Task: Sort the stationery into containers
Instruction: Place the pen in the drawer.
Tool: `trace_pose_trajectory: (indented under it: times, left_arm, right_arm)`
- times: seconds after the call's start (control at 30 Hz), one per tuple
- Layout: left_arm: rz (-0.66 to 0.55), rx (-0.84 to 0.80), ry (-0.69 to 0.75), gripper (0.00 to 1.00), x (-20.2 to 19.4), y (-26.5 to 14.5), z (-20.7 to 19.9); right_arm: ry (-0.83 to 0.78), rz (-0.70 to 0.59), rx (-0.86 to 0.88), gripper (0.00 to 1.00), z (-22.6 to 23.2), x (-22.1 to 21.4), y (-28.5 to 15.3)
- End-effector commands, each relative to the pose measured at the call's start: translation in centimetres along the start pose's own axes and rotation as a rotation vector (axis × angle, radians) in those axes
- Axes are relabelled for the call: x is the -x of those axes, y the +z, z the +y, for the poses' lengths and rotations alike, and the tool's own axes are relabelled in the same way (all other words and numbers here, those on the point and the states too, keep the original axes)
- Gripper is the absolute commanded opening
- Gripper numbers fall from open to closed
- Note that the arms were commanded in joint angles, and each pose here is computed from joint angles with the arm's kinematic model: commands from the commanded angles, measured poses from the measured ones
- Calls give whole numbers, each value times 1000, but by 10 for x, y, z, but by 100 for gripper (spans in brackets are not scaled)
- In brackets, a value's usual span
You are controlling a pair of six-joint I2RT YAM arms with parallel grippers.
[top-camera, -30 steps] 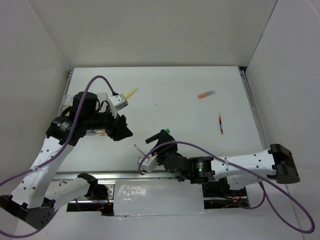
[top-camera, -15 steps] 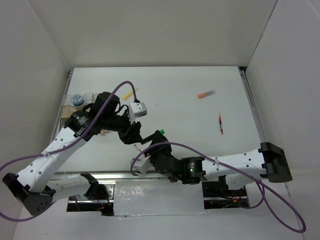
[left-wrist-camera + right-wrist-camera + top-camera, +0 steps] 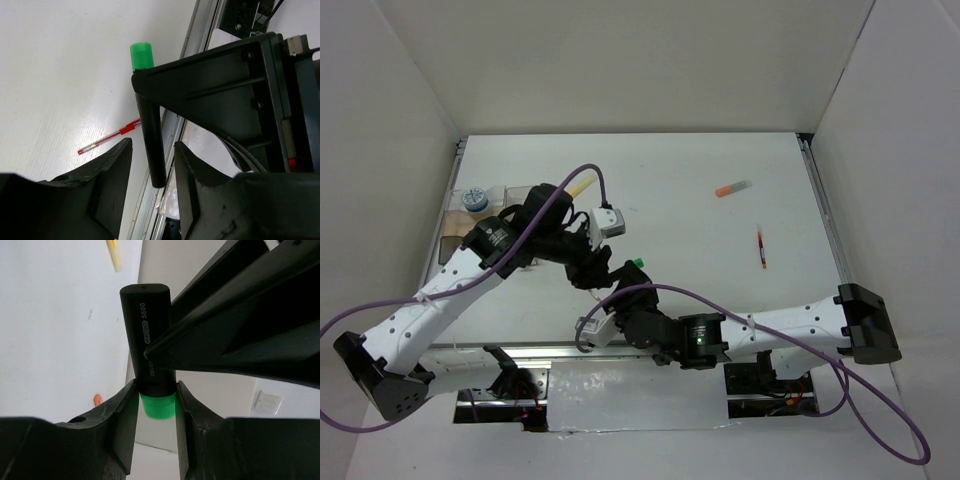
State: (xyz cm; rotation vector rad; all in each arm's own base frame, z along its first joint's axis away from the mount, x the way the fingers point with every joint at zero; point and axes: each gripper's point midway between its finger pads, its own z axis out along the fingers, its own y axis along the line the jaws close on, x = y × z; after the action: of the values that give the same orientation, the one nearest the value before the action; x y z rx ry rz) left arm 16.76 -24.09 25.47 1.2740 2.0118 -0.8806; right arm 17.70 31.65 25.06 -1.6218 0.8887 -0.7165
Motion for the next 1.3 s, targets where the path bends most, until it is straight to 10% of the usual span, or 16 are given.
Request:
trace_pose_trajectory:
  times: [0.0,0.23,0.5,0.7,1.27]
  left_arm:
    - [-34,-31,40,51,16,0,-8]
    - [9,-49,25,44,8,9,-8]
    - [-31,-29,12,8,11,3,-8]
    - [-107,61,-111,0,13,-24,33]
    - [-133,598,-82,0,-44,-219,247]
  right_arm:
    - [61,-3,-49,0,-24,7,-3]
    - [63,-5,-50,0,-27,9,-4]
    - [83,-7,-56,9,-30,11,-4]
    - [145,2,-69,100,-41,7,-10]
    - [627,95,73,100,-70,-70,-1]
